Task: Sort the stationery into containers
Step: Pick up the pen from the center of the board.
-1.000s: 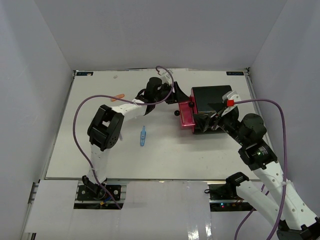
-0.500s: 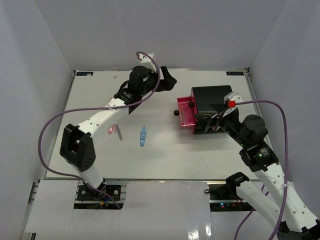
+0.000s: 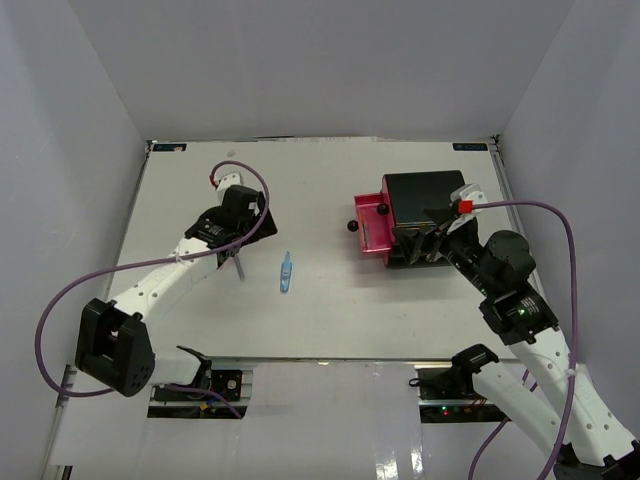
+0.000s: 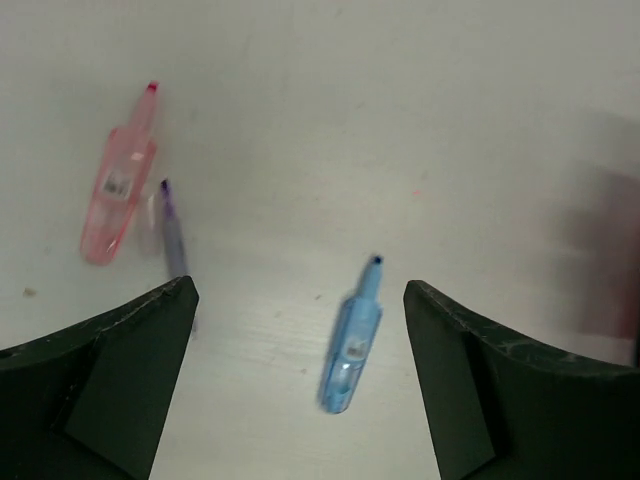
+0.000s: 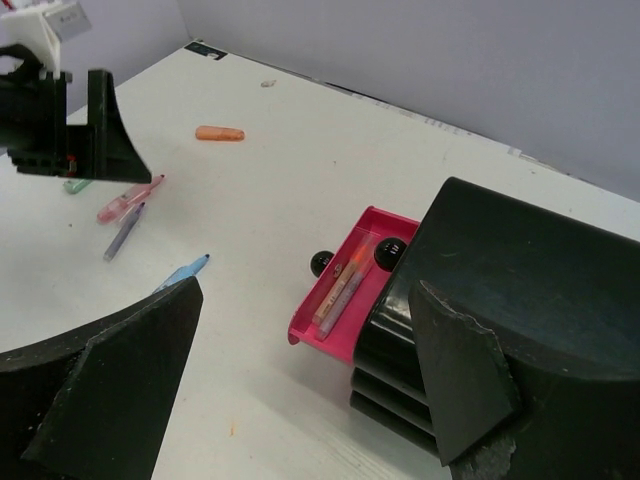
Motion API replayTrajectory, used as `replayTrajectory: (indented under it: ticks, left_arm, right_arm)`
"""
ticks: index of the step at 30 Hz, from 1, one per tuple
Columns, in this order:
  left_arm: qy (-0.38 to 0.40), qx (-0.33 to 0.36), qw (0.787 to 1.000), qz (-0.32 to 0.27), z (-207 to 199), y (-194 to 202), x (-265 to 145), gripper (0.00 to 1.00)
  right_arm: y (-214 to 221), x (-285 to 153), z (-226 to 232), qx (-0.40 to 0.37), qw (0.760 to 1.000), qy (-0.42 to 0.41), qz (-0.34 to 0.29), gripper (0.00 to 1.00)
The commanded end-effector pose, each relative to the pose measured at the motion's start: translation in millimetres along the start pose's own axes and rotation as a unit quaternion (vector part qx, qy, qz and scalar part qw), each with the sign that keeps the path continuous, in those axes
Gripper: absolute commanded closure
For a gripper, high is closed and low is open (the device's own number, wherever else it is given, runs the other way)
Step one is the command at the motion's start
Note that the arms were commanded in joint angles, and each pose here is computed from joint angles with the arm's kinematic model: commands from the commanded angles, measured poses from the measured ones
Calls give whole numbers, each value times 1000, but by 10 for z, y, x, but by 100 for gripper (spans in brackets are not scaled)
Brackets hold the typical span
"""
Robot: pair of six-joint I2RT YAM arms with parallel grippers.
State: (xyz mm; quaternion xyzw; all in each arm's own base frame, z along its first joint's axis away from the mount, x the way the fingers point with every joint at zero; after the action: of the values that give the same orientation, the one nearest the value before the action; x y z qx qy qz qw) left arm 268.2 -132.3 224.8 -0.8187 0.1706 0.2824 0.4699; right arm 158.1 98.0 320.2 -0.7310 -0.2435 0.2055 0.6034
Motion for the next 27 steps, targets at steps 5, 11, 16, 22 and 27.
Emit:
replayTrajectory:
  ticks: [5,11,16,22,27]
  left_arm:
    - [-104,-54,993,34,504,337,-136,9]
    - [-163,-56,983,55,717,558,31,18]
    - [-180,-47,981,63,717,580,194,25]
    - [-193,-41,978,74,734,600,396,30]
    - [-196,-34,976,86,728,638,520,36]
  right_arm:
    - [112,32,13,16,1000,1,22,9]
    - [163,46,23,17,999,-2,29,8]
    - [187,43,29,18,999,-3,31,8]
    - [210,23,30,15,999,0,32,8]
    - [224,21,31,14,999,1,32,8]
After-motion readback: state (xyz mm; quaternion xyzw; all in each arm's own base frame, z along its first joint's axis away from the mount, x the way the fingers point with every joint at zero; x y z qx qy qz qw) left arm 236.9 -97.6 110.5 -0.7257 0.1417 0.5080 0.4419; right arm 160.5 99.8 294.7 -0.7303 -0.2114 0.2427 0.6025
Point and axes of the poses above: each gripper's point midway between its finger pads, its own x axis out along the fingers, its own z axis along the line the jaws close on, y = z × x, the point moved 10 cm from there along -x, back along the fingers, and after that the axes turned 13 degrees about -x, right-handed, at the moved point
